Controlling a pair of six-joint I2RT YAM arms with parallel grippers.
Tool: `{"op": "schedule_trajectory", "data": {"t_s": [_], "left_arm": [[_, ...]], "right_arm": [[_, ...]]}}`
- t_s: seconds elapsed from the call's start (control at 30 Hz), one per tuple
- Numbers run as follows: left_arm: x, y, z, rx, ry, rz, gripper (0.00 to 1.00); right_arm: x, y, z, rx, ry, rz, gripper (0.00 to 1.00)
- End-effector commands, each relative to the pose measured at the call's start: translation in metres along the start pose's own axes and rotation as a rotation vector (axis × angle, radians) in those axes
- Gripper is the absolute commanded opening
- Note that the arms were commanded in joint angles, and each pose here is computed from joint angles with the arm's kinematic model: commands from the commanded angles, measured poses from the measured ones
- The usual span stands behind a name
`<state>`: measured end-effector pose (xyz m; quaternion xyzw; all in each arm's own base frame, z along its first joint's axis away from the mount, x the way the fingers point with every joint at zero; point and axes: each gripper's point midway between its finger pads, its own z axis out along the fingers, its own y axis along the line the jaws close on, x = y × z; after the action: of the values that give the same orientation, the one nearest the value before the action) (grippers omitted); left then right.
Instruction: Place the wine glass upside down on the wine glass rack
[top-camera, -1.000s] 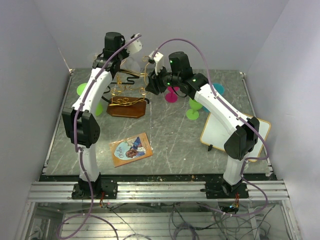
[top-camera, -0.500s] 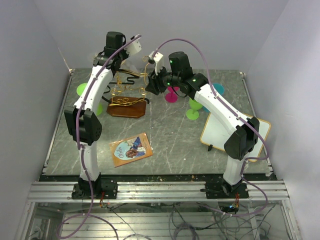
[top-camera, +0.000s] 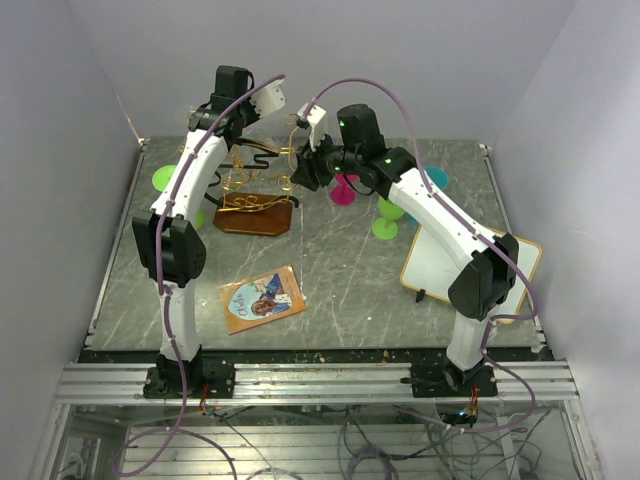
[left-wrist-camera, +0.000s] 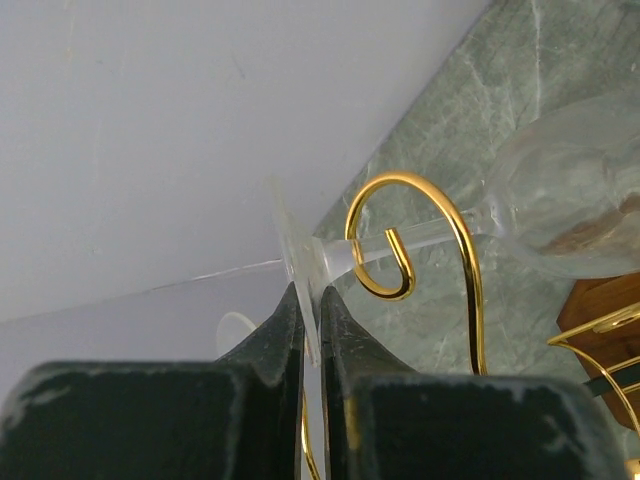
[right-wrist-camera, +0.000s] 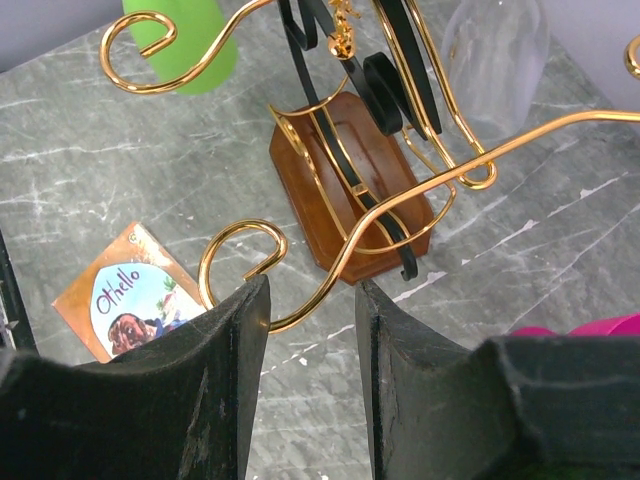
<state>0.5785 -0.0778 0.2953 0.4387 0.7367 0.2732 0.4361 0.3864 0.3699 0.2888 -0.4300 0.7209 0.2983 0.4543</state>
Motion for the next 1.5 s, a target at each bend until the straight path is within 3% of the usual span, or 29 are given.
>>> {"op": "schedule_trajectory", "data": {"t_s": [0.0,0.2,1.47], "left_arm": [[-0.004,0.013,-0.005,-0.014,-0.028,-0.008,0.15],[-0.006,0.010,-0.005,0.006,-0.047,-0.014,0.22],[-0.007,0.002,-0.015,0.014,-0.122,0.001,0.43]], "right_arm": [[0.012,0.005,-0.007,-0.011,0.043,0.007,0.40],[0.013,0.005,-0.006,-0.013,0.045,0.008,0.40],[0.015,0.006,-0.004,-0.021,0.052,0.005,0.40]]}}
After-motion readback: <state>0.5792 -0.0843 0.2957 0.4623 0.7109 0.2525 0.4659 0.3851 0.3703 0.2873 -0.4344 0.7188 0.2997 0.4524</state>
